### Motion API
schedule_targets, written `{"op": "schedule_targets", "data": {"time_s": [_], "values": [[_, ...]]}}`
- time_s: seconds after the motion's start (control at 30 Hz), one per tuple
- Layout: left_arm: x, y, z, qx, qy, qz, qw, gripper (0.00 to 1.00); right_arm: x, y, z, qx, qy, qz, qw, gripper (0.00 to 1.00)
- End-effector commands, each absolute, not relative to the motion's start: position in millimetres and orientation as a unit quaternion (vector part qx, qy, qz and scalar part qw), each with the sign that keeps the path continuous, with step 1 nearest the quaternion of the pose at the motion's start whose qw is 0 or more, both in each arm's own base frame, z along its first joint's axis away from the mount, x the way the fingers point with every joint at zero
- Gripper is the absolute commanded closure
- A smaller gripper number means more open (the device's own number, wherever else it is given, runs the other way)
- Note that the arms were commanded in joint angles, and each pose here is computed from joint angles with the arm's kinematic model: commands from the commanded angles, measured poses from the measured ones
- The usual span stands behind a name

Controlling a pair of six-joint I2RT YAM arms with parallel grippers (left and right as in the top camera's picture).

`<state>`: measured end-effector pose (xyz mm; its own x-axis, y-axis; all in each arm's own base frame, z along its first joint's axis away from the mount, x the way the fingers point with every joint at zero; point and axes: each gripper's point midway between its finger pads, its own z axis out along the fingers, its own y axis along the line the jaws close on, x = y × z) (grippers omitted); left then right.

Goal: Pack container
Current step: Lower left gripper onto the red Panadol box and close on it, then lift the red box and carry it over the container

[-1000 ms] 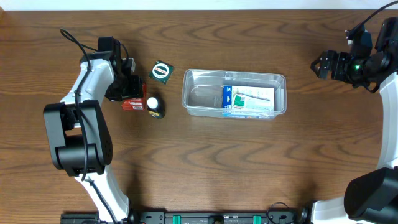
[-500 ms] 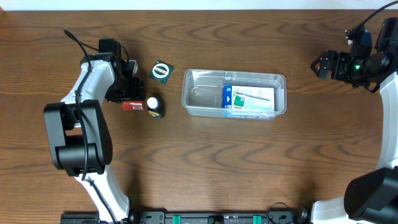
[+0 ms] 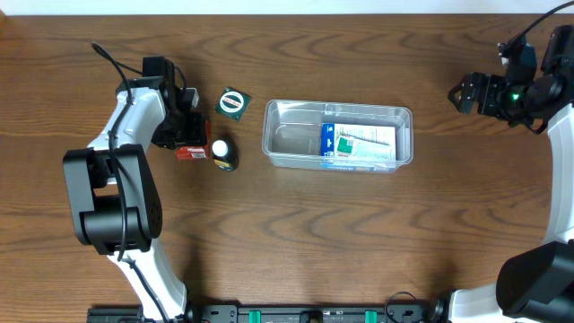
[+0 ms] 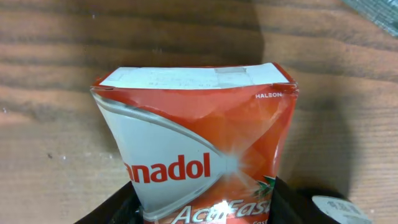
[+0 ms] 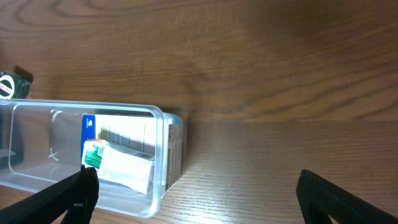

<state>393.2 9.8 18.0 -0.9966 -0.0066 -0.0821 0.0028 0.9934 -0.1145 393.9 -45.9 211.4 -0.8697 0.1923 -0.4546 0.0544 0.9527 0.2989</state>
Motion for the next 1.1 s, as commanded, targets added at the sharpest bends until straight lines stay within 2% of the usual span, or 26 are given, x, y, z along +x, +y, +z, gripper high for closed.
{"op": "schedule_targets", "data": {"time_s": [0.0, 0.13, 0.33, 0.47, 0.63, 0.87, 1.07], "values": [[397.7, 13.7, 29.9, -0.023, 0.997, -0.052, 0.045, 0.45, 394.3, -46.6, 219.9, 0.066, 0.954, 0.140, 0.257, 0.01], [404.4, 13.9, 60.6, -0.031, 0.996, -0.052, 0.061, 0.45, 394.3, -46.6, 219.9, 0.066, 0.954, 0.140, 0.257, 0.01], [410.9, 7.9, 136.4, -0.053, 0.989, -0.069, 0.115, 0.45, 394.3, -46.6, 219.9, 0.066, 0.954, 0.140, 0.257, 0.01], [409.3, -16.6, 193.4, -0.048, 0.975, -0.130, 0.172, 0.45, 394.3, -46.6, 219.9, 0.066, 0.954, 0.140, 0.257, 0.01], [401.4, -62.1, 242.0, -0.031, 0.954, -0.199, 0.222, 0.45, 394.3, -46.6, 219.9, 0.066, 0.954, 0.140, 0.257, 0.01], [398.0, -143.5, 245.7, 0.044, 0.946, -0.225, 0.227, 0.44, 394.3, -46.6, 219.9, 0.066, 0.954, 0.140, 0.257, 0.01], [405.4, -186.4, 213.6, 0.045, 0.959, -0.176, 0.218, 0.45, 394.3, -46.6, 219.9, 0.066, 0.954, 0.140, 0.257, 0.01]]}}
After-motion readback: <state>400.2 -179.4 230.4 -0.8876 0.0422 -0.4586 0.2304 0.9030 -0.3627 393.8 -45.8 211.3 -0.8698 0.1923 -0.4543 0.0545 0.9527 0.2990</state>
